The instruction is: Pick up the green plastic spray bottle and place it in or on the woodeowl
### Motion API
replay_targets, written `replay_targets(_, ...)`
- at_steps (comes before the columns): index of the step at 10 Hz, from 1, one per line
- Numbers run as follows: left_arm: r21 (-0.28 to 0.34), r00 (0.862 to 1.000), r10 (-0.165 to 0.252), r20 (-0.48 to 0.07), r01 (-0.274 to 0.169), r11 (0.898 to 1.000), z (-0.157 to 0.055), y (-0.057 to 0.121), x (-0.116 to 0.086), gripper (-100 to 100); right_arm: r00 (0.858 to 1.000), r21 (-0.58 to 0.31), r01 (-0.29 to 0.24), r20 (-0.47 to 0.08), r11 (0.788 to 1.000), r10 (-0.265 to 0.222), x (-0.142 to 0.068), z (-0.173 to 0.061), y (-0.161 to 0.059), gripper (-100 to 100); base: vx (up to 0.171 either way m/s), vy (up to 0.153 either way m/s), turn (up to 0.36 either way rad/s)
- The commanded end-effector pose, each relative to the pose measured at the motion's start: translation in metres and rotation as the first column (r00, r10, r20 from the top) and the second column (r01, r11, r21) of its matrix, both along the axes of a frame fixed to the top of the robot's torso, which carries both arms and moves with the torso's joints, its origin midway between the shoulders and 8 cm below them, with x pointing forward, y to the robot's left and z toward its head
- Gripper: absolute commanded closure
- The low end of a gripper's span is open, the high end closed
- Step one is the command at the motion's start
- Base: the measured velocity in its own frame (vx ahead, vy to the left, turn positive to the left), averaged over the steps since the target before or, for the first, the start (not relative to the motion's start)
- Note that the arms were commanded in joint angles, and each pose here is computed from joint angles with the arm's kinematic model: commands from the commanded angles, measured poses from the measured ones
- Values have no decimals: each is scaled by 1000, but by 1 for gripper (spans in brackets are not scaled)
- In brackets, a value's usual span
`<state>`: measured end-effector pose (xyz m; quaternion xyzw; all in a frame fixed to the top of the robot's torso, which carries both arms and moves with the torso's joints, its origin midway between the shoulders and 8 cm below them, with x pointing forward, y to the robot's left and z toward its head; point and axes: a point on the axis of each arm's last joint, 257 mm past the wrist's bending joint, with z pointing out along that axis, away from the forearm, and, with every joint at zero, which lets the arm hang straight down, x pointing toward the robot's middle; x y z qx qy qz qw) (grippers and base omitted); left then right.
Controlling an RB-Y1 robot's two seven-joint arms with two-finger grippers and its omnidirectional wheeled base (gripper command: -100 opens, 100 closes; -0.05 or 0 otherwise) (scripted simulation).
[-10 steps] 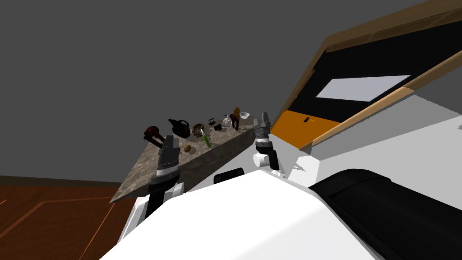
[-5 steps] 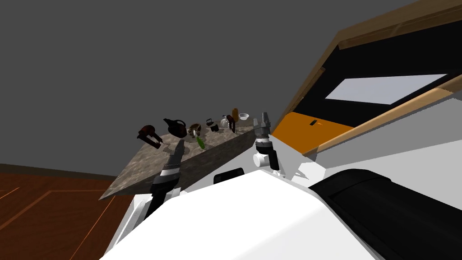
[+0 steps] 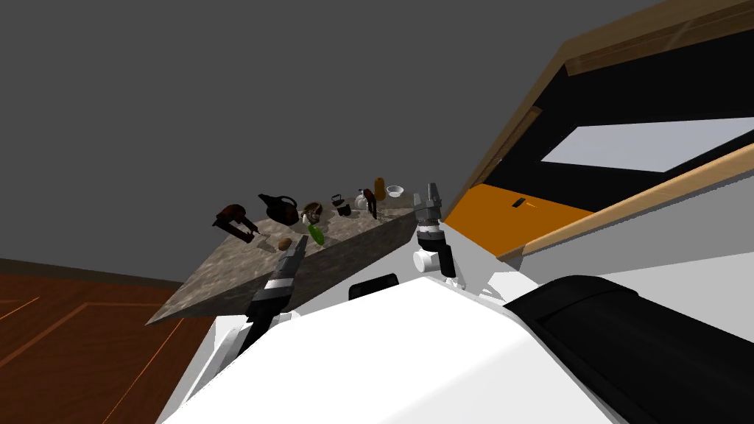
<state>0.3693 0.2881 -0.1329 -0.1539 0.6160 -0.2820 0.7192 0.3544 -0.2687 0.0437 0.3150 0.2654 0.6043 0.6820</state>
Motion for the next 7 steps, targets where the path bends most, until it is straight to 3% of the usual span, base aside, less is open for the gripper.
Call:
replay_targets(1,47,999,25,-45,-23,999,-15,11,-1,-100,1000,0,0,0,1000,0,0,0,0,0,24,-102,8)
replay_targets(4,129,989,84,-123,-68,989,-41,37,-3,-100,1000,0,0,0,1000,0,0,0,0,0,25,-96,-25)
replay_targets(7,215,967,162,-196,-119,969,-63,71,-7,-100,1000,0,0,0,1000,0,0,0,0,0,33,-96,-66)
